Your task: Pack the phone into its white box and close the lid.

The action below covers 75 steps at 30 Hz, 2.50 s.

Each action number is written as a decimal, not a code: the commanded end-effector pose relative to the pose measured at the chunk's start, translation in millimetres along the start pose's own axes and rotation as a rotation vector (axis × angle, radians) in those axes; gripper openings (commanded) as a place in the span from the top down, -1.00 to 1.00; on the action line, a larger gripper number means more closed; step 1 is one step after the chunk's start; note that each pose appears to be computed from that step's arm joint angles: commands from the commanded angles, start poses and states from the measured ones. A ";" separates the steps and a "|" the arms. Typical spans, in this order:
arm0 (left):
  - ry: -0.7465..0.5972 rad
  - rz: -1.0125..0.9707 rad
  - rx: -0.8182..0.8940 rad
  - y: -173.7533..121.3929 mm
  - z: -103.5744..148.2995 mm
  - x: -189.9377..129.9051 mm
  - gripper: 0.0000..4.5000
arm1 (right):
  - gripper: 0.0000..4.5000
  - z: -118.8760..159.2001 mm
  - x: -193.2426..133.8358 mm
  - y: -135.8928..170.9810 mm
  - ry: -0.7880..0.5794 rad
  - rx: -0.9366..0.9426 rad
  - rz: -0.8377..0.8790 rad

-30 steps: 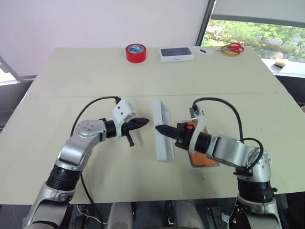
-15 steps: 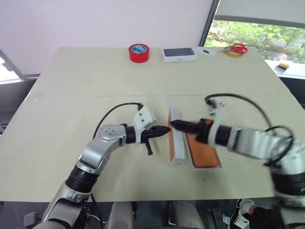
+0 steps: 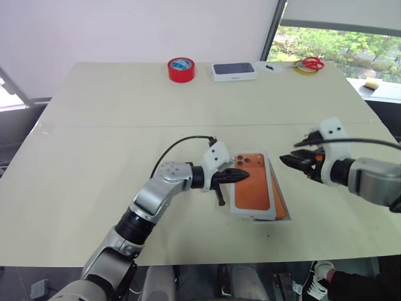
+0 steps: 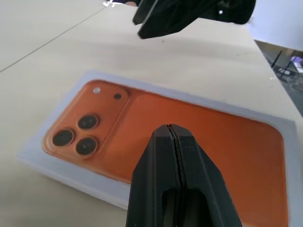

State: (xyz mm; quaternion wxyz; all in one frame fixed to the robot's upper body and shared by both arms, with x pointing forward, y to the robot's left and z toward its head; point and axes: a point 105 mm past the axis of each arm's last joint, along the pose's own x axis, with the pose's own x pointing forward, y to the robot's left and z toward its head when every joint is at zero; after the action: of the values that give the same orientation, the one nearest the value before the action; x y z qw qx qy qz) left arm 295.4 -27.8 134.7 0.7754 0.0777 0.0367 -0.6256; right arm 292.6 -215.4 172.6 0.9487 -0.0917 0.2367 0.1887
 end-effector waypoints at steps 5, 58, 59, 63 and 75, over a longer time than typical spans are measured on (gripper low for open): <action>0.047 0.092 -0.023 22.5 4.6 -26.8 1.00 | 0.98 -10.9 -1.3 -2.2 0.035 -0.235 -0.030; 0.136 -0.108 -0.059 -14.2 -12.7 8.9 1.00 | 0.98 -49.6 -8.0 11.8 0.125 -0.343 0.032; 0.132 -0.099 -0.067 -12.7 -12.4 8.7 1.00 | 0.98 -48.7 -7.6 11.1 0.122 -0.342 0.030; 0.129 -0.073 -0.075 -8.6 -13.0 8.4 1.00 | 0.98 -47.4 -5.4 10.0 0.116 -0.344 0.026; 0.122 -0.011 -0.124 1.2 -17.4 6.4 1.00 | 0.98 -44.0 0.2 7.1 0.097 -0.344 0.006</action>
State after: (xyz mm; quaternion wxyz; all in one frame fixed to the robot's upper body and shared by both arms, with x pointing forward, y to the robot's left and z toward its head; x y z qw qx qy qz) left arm 297.7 -28.7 106.9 0.7696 0.0795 0.1391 -0.6181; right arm 268.4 -223.8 125.9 0.9031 -0.2523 0.2664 0.2231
